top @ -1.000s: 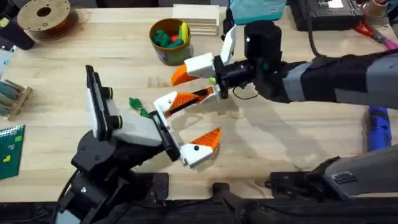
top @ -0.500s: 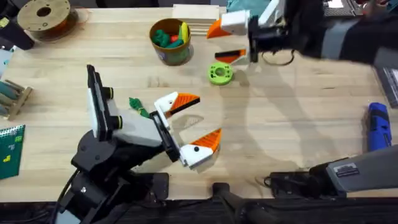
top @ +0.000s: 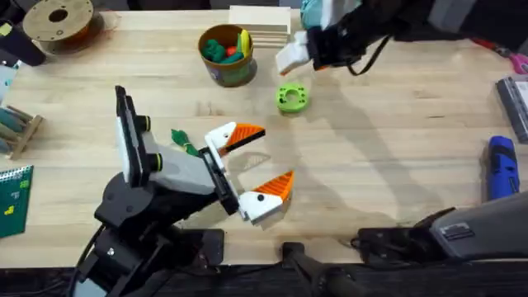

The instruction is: Pick up the gripper from the table and insert it into the empty holder that is missing its gripper. Then pick up a screw, insert it into the mounting hole, and use the screwdriver to tighten it. Finally, clean up the table by picking up the vegetable and placing it into the bucket.

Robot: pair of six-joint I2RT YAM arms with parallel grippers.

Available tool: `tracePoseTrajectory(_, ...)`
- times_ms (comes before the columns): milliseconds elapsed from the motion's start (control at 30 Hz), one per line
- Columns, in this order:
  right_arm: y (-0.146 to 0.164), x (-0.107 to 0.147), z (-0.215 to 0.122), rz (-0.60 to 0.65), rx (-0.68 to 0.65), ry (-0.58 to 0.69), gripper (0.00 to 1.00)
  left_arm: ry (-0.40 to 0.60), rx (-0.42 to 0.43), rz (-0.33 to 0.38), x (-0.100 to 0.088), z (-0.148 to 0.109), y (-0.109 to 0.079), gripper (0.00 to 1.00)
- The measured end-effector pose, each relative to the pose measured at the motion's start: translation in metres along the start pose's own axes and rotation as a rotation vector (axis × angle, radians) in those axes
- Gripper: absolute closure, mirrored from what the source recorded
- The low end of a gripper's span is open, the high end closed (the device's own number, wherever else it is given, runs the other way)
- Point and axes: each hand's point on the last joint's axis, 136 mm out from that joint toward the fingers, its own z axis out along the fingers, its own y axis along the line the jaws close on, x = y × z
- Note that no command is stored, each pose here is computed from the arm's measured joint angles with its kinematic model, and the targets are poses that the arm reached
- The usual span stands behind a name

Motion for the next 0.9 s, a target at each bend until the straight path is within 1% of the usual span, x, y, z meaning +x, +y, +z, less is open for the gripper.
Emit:
tracePoseTrajectory(67, 0.002, 0.002, 0.002, -0.05, 0.051, 0.002, 0.117, 0.0, 0.0, 0.0, 0.0, 0.0, 0.0, 0.014)
tracePoseTrajectory(100, 0.003, 0.004, 0.006, -0.101, 0.097, 0.007, 0.21, 0.0, 0.0, 0.0, 0.0, 0.0, 0.0, 0.014)
tracePoseTrajectory(167, 0.003, 0.006, 0.015, -0.126, 0.117, 0.023, 0.296, 0.0, 0.0, 0.0, 0.0, 0.0, 0.0, 0.014)
tracePoseTrajectory(200, 0.004, 0.009, 0.021, -0.139, 0.124, 0.035, 0.357, 0.0, 0.0, 0.0, 0.0, 0.0, 0.0, 0.014)
tracePoseTrajectory(267, 0.005, 0.016, 0.035, -0.161, 0.134, 0.074, 0.428, 0.0, 0.0, 0.0, 0.0, 0.0, 0.0, 0.013)
tracePoseTrajectory(433, 0.016, 0.035, 0.064, -0.215, 0.138, 0.154, 0.458, 0.0, 0.0, 0.0, 0.0, 0.0, 0.0, 0.014)
tracePoseTrajectory(500, 0.021, 0.039, 0.071, -0.237, 0.137, 0.167, 0.493, 0.0, 0.0, 0.0, 0.0, 0.0, 0.0, 0.014)
tracePoseTrajectory(600, 0.024, 0.044, 0.079, -0.264, 0.157, 0.179, 0.582, 0.0, 0.0, 0.0, 0.0, 0.0, 0.0, 0.014)
tracePoseTrajectory(667, 0.024, 0.045, 0.081, -0.273, 0.173, 0.182, 0.616, 0.0, 0.0, 0.0, 0.0, 0.0, 0.0, 0.014)
tracePoseTrajectory(833, 0.02, 0.042, 0.081, -0.277, 0.198, 0.169, 0.633, 0.0, 0.0, 0.0, 0.0, 0.0, 0.0, 0.014)
tracePoseTrajectory(900, 0.021, 0.038, 0.082, -0.278, 0.201, 0.153, 0.663, 0.0, 0.0, 0.0, 0.0, 0.0, 0.0, 0.014)
